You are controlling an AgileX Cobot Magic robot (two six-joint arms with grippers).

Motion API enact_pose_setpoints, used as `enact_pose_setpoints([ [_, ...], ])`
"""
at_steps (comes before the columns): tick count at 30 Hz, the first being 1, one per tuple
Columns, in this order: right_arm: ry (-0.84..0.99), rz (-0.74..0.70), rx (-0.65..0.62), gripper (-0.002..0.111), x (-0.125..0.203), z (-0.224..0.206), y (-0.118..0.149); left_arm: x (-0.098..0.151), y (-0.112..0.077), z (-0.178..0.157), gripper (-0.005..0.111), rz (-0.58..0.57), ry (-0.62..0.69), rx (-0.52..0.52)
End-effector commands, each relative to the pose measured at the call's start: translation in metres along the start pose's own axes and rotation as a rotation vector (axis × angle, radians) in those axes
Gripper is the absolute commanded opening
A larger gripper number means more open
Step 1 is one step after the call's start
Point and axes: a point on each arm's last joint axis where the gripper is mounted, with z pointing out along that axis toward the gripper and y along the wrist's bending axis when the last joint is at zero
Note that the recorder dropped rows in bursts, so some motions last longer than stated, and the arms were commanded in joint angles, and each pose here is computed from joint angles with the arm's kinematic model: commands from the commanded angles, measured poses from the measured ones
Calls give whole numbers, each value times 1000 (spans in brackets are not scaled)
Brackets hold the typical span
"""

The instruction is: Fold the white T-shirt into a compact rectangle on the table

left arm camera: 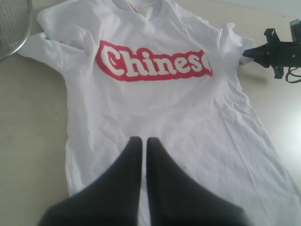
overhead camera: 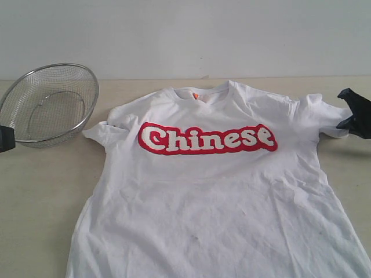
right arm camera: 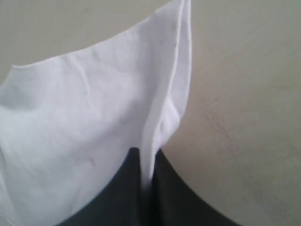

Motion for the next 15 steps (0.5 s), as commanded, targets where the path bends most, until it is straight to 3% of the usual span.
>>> enact_pose_setpoints([
  [1, 27, -100, 18, 0, 4, -3, 0, -1, 0, 0, 4, -1, -17, 1],
  [15, -47, -252, -174, 0, -30, -51, 63, -1, 0, -1, 4, -1, -19, 0],
])
